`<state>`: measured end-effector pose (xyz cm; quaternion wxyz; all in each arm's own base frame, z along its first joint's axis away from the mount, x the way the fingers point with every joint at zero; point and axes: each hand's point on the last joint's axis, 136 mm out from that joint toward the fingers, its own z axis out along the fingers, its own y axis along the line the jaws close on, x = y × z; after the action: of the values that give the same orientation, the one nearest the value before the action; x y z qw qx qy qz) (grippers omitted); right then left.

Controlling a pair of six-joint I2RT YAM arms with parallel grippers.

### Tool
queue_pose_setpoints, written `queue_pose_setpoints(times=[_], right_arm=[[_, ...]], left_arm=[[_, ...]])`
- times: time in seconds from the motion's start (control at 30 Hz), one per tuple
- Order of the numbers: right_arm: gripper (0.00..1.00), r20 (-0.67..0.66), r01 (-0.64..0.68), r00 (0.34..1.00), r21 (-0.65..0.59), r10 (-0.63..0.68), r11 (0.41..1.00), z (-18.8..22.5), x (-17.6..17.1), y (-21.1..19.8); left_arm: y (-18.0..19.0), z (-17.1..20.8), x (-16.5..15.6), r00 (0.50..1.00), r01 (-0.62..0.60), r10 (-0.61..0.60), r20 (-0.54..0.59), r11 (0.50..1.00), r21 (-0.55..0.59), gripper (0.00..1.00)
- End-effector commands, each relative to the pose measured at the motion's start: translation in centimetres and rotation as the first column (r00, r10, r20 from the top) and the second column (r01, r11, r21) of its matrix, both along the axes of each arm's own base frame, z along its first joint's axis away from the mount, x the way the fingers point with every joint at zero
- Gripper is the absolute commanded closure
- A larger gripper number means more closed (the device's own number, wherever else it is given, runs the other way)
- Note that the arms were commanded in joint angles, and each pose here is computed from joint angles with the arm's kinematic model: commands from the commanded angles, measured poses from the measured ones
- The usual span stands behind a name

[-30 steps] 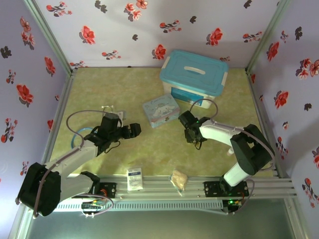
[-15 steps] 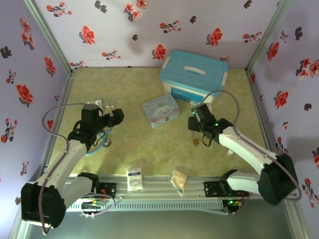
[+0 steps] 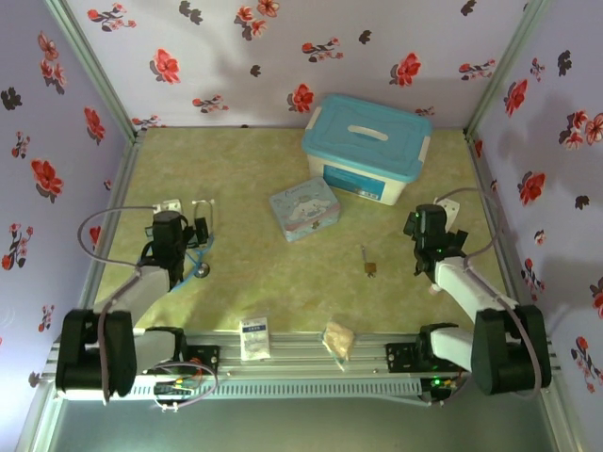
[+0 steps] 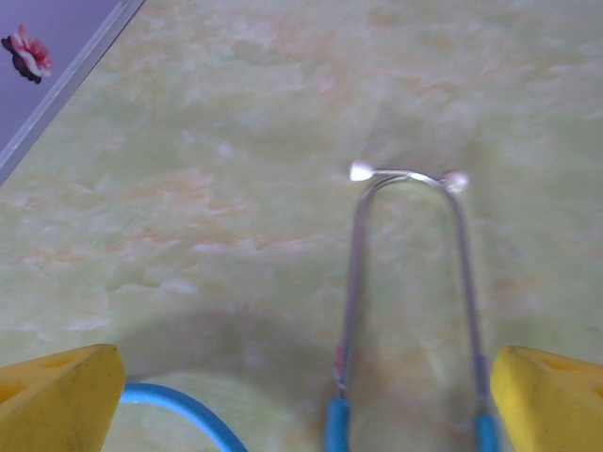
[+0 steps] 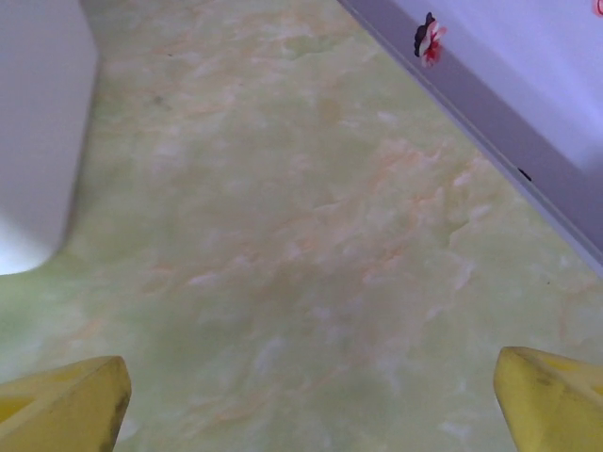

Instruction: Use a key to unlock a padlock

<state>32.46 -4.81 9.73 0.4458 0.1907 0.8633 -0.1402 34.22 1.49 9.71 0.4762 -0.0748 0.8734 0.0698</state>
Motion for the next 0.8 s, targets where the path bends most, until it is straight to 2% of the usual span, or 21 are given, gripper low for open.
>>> queue_pose_setpoints(times=[0.0,0.1,0.23,0.4,0.47,0.53,0.57,0.77], right_arm=[[0.01,0.156,0.027,0.988,-0.095,-0.012,0.995,1.7,2.4,-1.5],[0.02,0.159,-0.011,0.987,-0.076,0.023,0.997,1.3,3.5,-1.1],[0.02,0.314,-0.049,0.947,-0.058,0.065,0.997,2.2,4.7,-0.6],[0.01,0.27,-0.23,0.934,-0.047,0.234,0.972,-0.7,6.3,2.2],[0.01,0.295,-0.225,0.927,-0.056,0.231,0.973,-0.5,6.5,2.1],[0.01,0.25,-0.196,0.948,-0.032,0.198,0.98,-0.9,6.6,1.6],[0.01,0.263,-0.201,0.944,-0.029,0.202,0.979,-0.9,6.6,1.5],[0.01,0.267,-0.2,0.943,-0.033,0.201,0.979,-0.8,6.6,1.5]], left_arm=[[1.4,1.8,2.6,0.99,-0.018,0.008,0.142,0.997,0.073,0.0],[1.7,1.7,3.6,0.989,-0.006,-0.002,0.148,0.999,0.051,0.0],[2.5,1.6,4.7,0.977,0.012,-0.007,0.215,1.0,-0.023,0.0],[2.4,1.2,4.9,0.973,0.039,-0.029,0.229,0.999,-0.039,0.0],[2.2,1.1,5.0,0.973,0.054,-0.044,0.228,0.998,-0.037,0.0],[1.3,0.3,5.3,0.968,0.098,-0.088,0.233,0.995,-0.031,0.0],[1.0,0.1,5.5,0.956,0.116,-0.106,0.273,0.993,-0.019,0.0],[1.0,-0.3,5.4,0.969,0.094,-0.092,0.228,0.996,0.003,0.0]])
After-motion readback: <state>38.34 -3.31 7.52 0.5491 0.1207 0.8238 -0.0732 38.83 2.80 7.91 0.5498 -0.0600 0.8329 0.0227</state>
